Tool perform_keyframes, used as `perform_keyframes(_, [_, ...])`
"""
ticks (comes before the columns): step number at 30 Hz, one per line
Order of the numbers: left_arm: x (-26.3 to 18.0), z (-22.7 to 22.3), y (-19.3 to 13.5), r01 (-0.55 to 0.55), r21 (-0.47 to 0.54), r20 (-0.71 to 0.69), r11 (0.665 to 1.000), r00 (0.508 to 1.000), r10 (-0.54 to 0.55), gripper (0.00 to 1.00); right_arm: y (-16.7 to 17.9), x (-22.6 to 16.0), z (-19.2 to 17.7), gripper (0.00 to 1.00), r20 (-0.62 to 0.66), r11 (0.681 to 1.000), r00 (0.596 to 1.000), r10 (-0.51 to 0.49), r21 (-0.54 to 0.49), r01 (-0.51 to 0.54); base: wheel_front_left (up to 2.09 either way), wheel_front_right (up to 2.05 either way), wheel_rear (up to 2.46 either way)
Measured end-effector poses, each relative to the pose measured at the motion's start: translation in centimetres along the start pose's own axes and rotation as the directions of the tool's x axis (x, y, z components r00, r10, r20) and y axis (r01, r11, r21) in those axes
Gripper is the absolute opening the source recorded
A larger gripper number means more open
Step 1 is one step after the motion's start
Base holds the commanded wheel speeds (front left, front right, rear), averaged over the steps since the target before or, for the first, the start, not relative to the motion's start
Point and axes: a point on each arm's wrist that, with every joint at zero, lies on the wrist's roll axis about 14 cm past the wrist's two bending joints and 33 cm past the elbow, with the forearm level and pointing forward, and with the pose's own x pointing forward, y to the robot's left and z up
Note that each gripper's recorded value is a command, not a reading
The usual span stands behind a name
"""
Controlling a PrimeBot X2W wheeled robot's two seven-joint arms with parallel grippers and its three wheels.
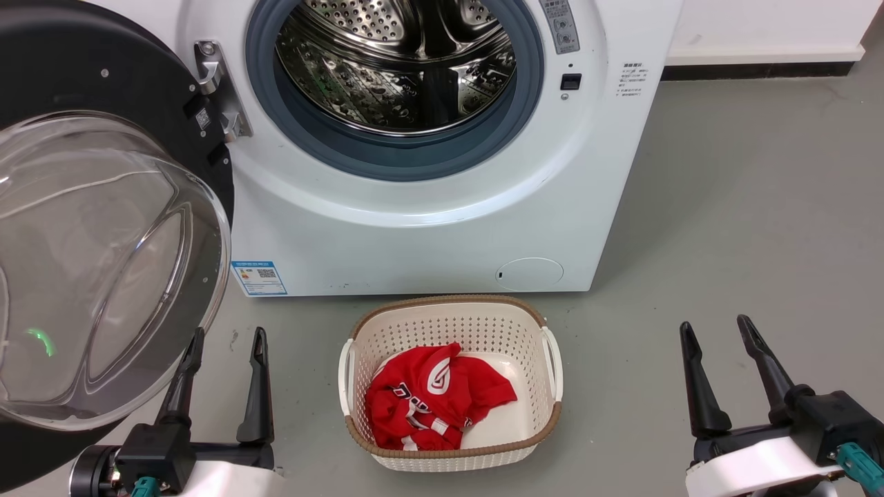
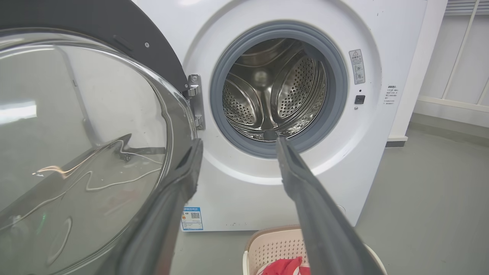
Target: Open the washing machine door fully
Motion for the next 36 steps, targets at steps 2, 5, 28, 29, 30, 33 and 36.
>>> perform_keyframes(2, [0.0, -0.1, 0.0, 0.002, -0.001, -0.003, 1.000, 1.000, -0.002, 1.00, 0.0, 0.0, 0.0, 1.00, -0.001, 1.000, 1.000, -0.001, 0.000, 0.001, 0.00, 0.00, 0.00])
perform_keyframes(5, [-0.1, -0.1, 0.0, 0.003, -0.002, -0.005, 1.000, 1.000, -0.003, 1.00, 0.0, 0.0, -0.1, 1.00, -0.003, 1.000, 1.000, 0.000, 0.001, 0.000, 0.00, 0.00, 0.00])
perform_keyframes(28, [-0.8, -2.3, -0.1, 0.001, -0.026, -0.078, 1.000, 0.997, -0.003, 0.00, -0.1, -0.8, -1.9, 0.00, -0.060, 1.000, 0.998, -0.010, 0.025, 0.011, 0.00, 0.00, 0.00])
perform_keyframes(29, [-0.8, -2.5, 0.0, -0.007, -0.043, -0.088, 0.999, 0.996, 0.003, 0.00, -0.2, -0.8, -2.0, 0.00, -0.065, 0.999, 0.998, -0.013, 0.043, 0.015, 0.00, 0.00, 0.00])
perform_keyframes(30, [-0.9, -2.7, 0.1, -0.015, -0.064, -0.097, 0.998, 0.995, 0.009, 0.00, -0.2, -0.8, -2.1, 0.00, -0.067, 0.998, 0.998, -0.017, 0.066, 0.021, 0.00, 0.00, 0.00])
perform_keyframes(33, [-0.9, -3.1, 0.4, -0.040, -0.123, -0.115, 0.992, 0.993, 0.025, 0.00, -0.4, -0.9, -2.3, 0.00, -0.074, 0.991, 0.997, -0.029, 0.131, 0.038, 0.00, 0.00, 0.00])
perform_keyframes(36, [-0.9, -3.3, 0.6, -0.061, -0.180, -0.125, 0.982, 0.991, 0.039, 0.00, -0.7, -0.9, -2.4, 0.00, -0.079, 0.980, 0.996, -0.040, 0.190, 0.054, 0.00, 0.00, 0.00])
